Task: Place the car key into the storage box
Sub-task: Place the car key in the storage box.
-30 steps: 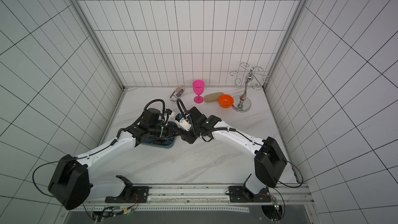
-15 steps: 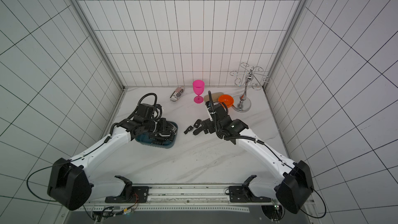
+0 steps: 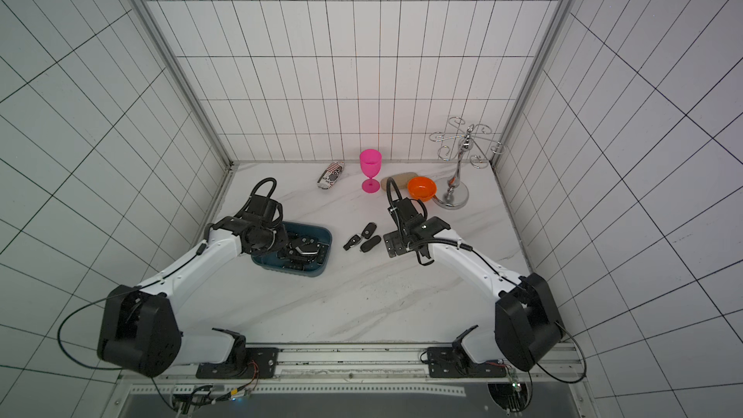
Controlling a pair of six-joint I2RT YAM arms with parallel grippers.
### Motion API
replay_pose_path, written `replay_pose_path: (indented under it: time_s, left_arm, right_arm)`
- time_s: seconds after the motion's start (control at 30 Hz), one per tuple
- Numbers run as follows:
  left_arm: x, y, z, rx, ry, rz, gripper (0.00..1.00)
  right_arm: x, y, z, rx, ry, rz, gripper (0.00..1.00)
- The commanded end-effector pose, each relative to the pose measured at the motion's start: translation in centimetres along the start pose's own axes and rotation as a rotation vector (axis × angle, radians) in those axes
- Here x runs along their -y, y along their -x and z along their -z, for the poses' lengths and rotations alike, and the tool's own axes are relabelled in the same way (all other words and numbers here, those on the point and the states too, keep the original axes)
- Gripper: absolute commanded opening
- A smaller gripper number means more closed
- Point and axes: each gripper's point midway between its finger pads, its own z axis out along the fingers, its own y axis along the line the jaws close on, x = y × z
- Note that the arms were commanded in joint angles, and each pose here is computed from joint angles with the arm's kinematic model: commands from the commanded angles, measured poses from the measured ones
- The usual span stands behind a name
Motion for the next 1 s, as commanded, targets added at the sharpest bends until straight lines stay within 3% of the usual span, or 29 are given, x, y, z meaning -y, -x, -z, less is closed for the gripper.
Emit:
replay_pose_path:
  time_s: [0.0, 0.23, 0.4, 0.67, 0.77, 0.83, 0.97]
  left_arm:
    - [-1.9, 1.2, 0.2, 0.049, 0.118, 0.044, 0.0]
    - [-3.3, 0.3, -2.0, -0.016, 0.216, 0.063, 0.0]
    - [-3.3, -0.4, -3.2, -0.061, 0.219, 0.061, 0.0]
    - [-3.1, -0.7, -3.9, -0.09, 0.217, 0.057, 0.04]
    - [-2.7, -0.9, -4.0, -0.096, 0.192, 0.054, 0.15]
    - [-2.4, -0.9, -3.9, -0.098, 0.168, 0.052, 0.32]
    - [-1.3, -0.8, -3.1, -0.094, 0.094, 0.042, 0.47]
  right_arm:
    - [-0.8, 1.7, -0.3, -0.029, 0.03, -0.062, 0.98]
    - [-3.7, 4.7, -1.5, -0.055, 0.14, -0.114, 0.99]
    - [-5.2, 4.1, -3.2, -0.198, 0.178, -0.087, 0.99]
    - [-5.6, 3.8, -5.7, -0.186, 0.147, -0.325, 0.99]
    - [-6.3, 4.7, -6.3, -0.123, 0.162, -0.378, 0.99]
    - [-6.8, 4.8, -7.0, -0.14, 0.166, -0.39, 0.99]
    - [-7.7, 4.2, -8.4, -0.223, 0.154, -0.395, 0.99]
